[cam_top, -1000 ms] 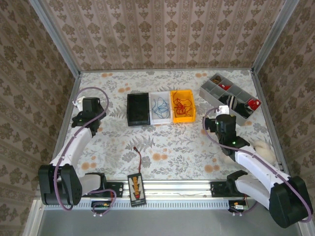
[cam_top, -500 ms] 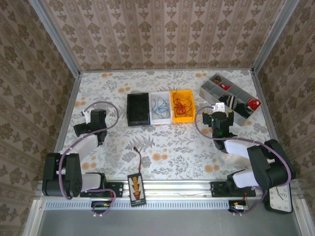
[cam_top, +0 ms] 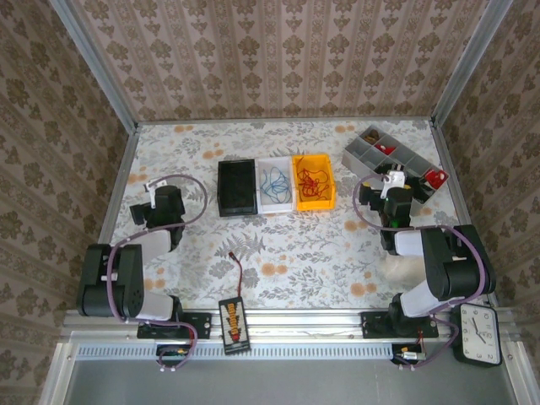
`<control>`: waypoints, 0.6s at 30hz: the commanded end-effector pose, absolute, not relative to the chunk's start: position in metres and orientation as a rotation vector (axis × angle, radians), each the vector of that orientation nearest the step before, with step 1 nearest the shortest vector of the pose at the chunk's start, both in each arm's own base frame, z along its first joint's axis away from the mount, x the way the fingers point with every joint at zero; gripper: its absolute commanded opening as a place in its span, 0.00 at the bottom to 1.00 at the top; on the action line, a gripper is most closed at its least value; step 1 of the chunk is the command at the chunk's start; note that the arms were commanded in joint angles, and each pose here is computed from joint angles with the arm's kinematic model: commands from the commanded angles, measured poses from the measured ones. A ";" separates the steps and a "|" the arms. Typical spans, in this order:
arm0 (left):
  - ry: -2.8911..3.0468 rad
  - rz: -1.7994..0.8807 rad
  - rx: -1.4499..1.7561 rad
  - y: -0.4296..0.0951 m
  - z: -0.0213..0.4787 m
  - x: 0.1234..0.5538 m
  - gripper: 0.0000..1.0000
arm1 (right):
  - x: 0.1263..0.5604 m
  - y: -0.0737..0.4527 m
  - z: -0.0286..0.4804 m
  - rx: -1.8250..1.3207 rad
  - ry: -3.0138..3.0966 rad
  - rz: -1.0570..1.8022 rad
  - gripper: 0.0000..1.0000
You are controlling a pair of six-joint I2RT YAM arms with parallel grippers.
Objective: Untangle the cables
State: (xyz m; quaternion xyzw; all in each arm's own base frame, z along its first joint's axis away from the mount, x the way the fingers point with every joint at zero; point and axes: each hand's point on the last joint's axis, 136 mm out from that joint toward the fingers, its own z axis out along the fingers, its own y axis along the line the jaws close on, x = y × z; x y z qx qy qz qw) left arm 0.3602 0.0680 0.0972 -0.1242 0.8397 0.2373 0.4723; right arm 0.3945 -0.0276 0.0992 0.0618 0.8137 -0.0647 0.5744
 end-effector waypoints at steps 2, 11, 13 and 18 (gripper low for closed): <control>1.995 0.539 -0.258 0.063 0.117 0.387 1.00 | 0.398 -0.016 0.098 0.123 1.910 -0.077 1.00; 1.905 0.235 -0.096 0.026 0.109 0.394 1.00 | 0.398 -0.016 0.098 0.123 1.913 -0.078 1.00; 1.926 0.165 0.017 0.008 0.097 0.398 1.00 | 0.398 -0.015 0.098 0.123 1.912 -0.079 1.00; 1.893 0.202 -0.017 0.015 0.098 0.397 1.00 | 0.398 -0.014 0.099 0.121 1.910 -0.103 1.00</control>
